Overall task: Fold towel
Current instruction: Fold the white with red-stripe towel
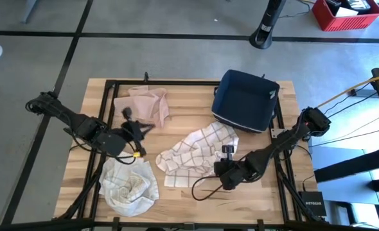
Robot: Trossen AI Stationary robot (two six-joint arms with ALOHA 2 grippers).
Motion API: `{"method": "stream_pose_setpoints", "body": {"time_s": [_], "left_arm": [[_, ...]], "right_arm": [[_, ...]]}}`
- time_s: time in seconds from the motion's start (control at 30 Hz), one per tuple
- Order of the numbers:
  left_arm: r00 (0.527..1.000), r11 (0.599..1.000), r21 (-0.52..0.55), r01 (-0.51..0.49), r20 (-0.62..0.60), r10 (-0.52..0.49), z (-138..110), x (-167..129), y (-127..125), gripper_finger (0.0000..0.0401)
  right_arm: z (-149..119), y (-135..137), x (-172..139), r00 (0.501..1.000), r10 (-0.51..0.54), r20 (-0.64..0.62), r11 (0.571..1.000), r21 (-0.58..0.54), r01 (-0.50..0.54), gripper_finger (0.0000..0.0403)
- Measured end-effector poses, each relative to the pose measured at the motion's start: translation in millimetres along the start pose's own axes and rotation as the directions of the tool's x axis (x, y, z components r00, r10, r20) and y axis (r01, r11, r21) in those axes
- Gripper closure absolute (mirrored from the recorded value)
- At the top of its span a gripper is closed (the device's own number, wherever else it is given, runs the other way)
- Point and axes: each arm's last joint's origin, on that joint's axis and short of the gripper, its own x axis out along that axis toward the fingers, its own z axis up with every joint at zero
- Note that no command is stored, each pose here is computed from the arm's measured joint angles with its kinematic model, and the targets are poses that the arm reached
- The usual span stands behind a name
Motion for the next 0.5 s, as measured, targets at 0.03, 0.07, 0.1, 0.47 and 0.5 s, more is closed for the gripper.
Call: {"method": "stream_pose_setpoints", "body": {"time_s": [0.03,0.07,0.1,0.47,0.5], "left_arm": [[1.000,1.000,0.001,0.023,-0.018,-0.023,-1,4,-3,0.0389],[0.999,1.000,-0.002,0.029,-0.036,-0.029,-2,9,-6,0.0387],[0.998,1.000,0.001,0.022,-0.055,-0.022,-4,15,-10,0.0383],[0.880,0.969,-0.061,0.240,-0.409,-0.243,-40,114,-41,0.0252],[0.851,0.960,-0.080,0.268,-0.448,-0.275,-46,123,-44,0.0243]], "right_arm": [[1,-2,1,1.000,-0.003,0.004,1.000,0.001,0.003,0.0380],[2,-3,2,1.000,-0.007,0.009,1.000,-0.001,0.007,0.0380],[4,-5,3,1.000,-0.009,0.015,1.000,0.000,0.009,0.0381],[26,-16,27,0.989,-0.058,0.139,0.996,-0.063,0.068,0.0384],[27,-18,31,0.988,-0.064,0.140,0.995,-0.068,0.074,0.0384]]}}
